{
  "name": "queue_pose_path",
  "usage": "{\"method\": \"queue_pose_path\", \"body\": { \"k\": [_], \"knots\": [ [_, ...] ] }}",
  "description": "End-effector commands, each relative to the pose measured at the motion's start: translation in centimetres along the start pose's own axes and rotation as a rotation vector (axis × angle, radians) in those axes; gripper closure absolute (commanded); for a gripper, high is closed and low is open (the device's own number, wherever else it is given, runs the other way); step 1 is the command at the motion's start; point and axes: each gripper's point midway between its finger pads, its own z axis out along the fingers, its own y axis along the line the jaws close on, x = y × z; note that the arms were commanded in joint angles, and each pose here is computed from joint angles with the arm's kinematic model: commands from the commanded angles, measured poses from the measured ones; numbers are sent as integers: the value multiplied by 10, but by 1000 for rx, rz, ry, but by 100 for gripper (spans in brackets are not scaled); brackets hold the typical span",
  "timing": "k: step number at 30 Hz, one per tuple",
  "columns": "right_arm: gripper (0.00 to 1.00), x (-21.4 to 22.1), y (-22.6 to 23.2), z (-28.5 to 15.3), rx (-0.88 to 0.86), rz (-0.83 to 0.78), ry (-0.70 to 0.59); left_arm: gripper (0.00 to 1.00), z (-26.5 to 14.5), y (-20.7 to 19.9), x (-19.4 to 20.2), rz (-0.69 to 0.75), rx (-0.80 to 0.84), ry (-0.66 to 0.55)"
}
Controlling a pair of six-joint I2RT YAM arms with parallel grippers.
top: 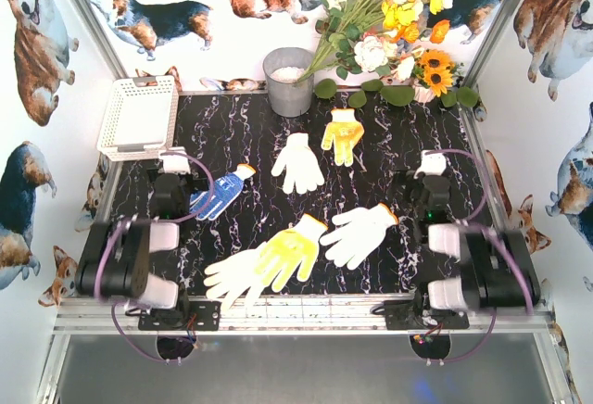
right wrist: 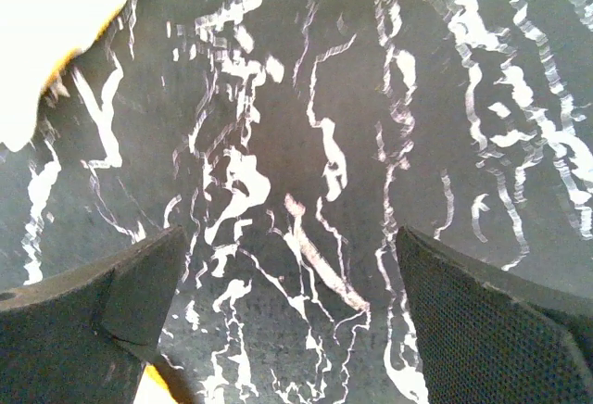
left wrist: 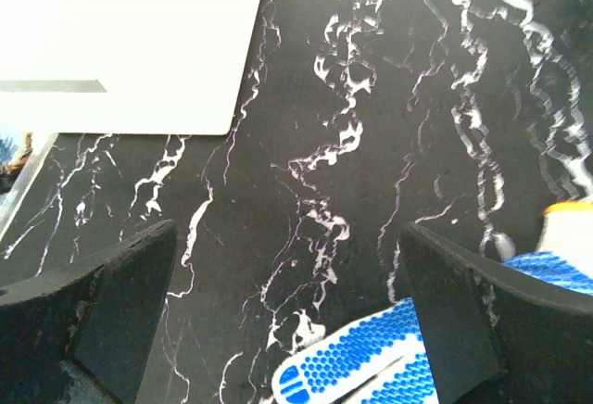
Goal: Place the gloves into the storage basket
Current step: Pick up the glove from the center of the board.
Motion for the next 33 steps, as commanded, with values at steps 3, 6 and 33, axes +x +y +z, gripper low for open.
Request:
{"method": "queue_pose_path", "body": {
  "k": [3, 6, 33],
  "knots": [
    [0, -96, -19, -49, 143, 224, -143, 0, -28, 6, -67, -106, -112, 0],
    [0, -114, -2, -75, 53, 278, -148, 0, -43, 1, -96, -208, -92, 2],
    [27, 47, 70, -105, 71, 579, 801, 0, -74, -11, -177, -99, 53, 74]
  ]
}}
